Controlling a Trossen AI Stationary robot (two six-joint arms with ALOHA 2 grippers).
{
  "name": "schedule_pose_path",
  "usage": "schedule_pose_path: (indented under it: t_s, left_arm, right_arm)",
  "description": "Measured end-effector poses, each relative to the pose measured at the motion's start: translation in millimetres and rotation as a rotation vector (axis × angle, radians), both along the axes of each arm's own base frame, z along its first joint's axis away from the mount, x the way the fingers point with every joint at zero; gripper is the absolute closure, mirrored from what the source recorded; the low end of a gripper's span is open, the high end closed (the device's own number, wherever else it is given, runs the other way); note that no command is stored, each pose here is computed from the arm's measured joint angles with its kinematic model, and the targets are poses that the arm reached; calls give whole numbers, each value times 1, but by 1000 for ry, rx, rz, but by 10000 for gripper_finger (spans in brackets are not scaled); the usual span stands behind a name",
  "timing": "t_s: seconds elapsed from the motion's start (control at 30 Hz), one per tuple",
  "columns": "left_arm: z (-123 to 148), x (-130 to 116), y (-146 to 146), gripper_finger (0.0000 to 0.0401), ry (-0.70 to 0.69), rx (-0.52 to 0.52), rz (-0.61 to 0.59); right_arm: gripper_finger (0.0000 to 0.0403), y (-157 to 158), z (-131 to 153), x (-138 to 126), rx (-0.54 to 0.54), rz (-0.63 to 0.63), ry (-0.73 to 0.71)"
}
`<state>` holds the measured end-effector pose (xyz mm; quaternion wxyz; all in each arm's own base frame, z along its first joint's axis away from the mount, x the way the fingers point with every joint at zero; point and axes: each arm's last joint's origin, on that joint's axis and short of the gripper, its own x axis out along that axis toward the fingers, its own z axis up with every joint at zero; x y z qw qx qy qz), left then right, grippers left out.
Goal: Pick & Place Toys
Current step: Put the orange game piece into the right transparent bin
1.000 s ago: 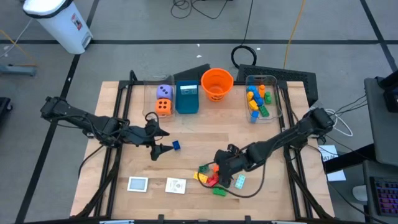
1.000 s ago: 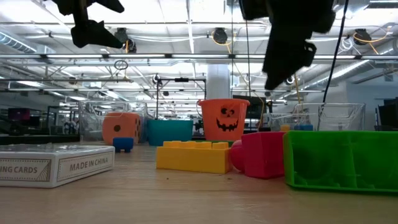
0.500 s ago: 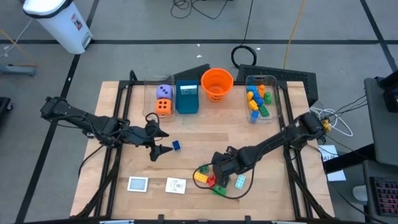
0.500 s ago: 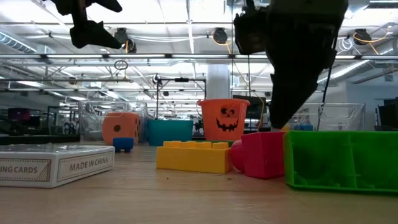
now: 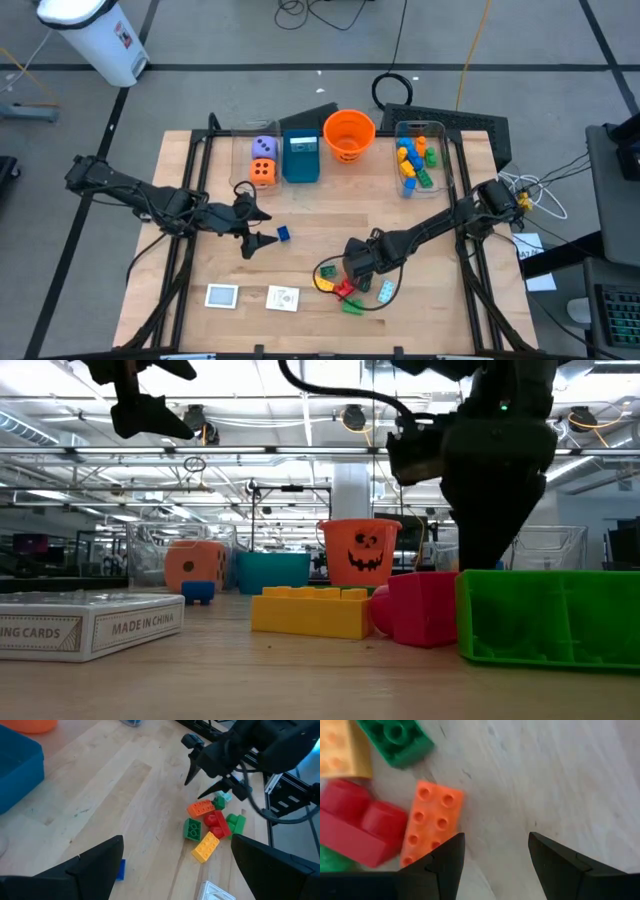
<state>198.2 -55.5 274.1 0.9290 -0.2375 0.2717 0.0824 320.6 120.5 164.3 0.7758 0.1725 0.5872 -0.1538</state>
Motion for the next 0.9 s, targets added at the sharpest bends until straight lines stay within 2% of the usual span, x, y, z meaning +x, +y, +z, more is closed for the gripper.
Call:
schedule_pose_path:
  t_s: [0.5,0.9]
  left_arm:
    - [0,0,0,22,0,-2,2]
    - [-3,-2,1,22,41,12,2]
  right_arm:
    - [191,7,8,17,83,64,-191]
    - [191,9,7,17,71,112,-187]
